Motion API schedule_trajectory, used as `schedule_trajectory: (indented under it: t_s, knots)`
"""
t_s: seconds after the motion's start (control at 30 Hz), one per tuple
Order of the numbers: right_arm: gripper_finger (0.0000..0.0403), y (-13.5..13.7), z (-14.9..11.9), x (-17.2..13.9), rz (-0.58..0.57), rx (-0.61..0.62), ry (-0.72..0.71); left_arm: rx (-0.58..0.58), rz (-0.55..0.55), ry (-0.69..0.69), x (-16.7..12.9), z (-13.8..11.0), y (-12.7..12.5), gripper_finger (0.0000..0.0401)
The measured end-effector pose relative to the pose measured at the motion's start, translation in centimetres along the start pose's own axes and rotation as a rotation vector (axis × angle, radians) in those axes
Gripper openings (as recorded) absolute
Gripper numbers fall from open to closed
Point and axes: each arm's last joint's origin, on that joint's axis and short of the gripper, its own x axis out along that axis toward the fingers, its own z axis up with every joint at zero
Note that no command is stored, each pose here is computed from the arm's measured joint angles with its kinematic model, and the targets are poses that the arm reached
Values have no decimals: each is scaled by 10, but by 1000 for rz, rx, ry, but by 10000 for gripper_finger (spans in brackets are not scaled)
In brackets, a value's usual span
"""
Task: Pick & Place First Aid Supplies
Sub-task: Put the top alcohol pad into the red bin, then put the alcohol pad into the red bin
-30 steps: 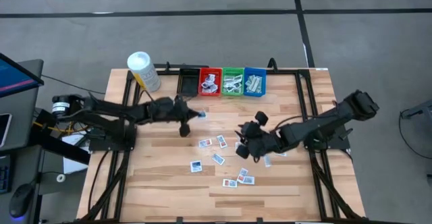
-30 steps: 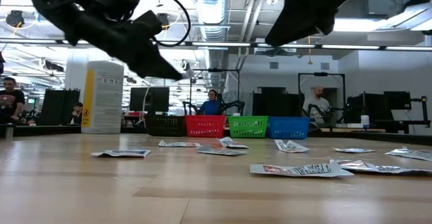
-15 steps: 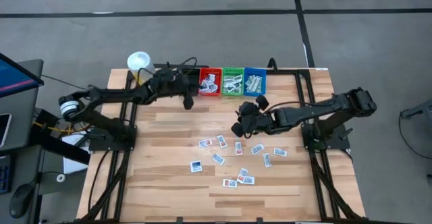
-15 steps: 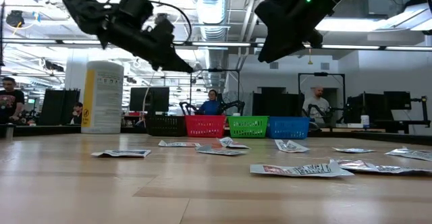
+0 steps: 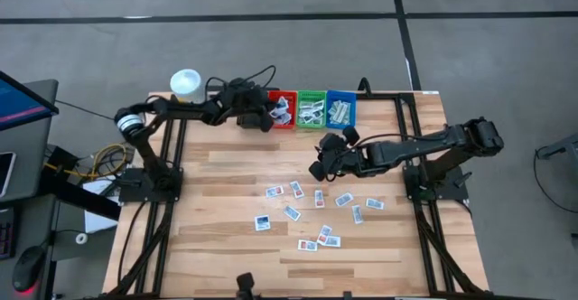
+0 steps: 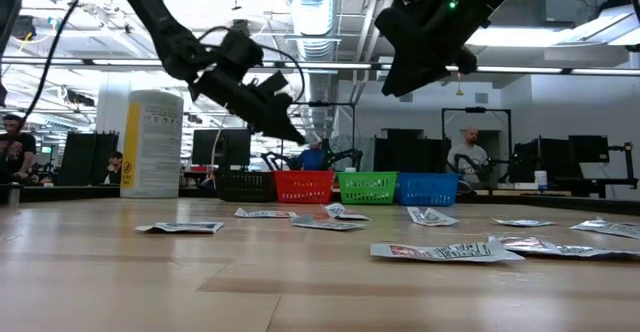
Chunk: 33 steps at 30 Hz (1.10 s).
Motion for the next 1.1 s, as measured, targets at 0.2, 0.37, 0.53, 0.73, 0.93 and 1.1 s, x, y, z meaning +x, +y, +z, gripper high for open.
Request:
schedule_trajectory:
  t_s: [0.2,0.37,0.53,0.73,0.93,1.1]
  knots:
    - [118,1,0,0,25,5,14,-12,10,29,11,-9,6,13]
    - [118,1,-1,0,27,4,14,-7,9,28,12,-10,6,21]
    - [118,0,-1,0,22,1,19,33,10,20,11,-8,6,31]
    - [118,-1,0,1,16,0,21,35,11,16,11,-7,6,61]
    - [118,-2,-1,2,12,-7,28,33,11,15,11,-7,6,86]
    - [118,-2,-1,1,12,-8,28,30,4,15,10,-6,3,87]
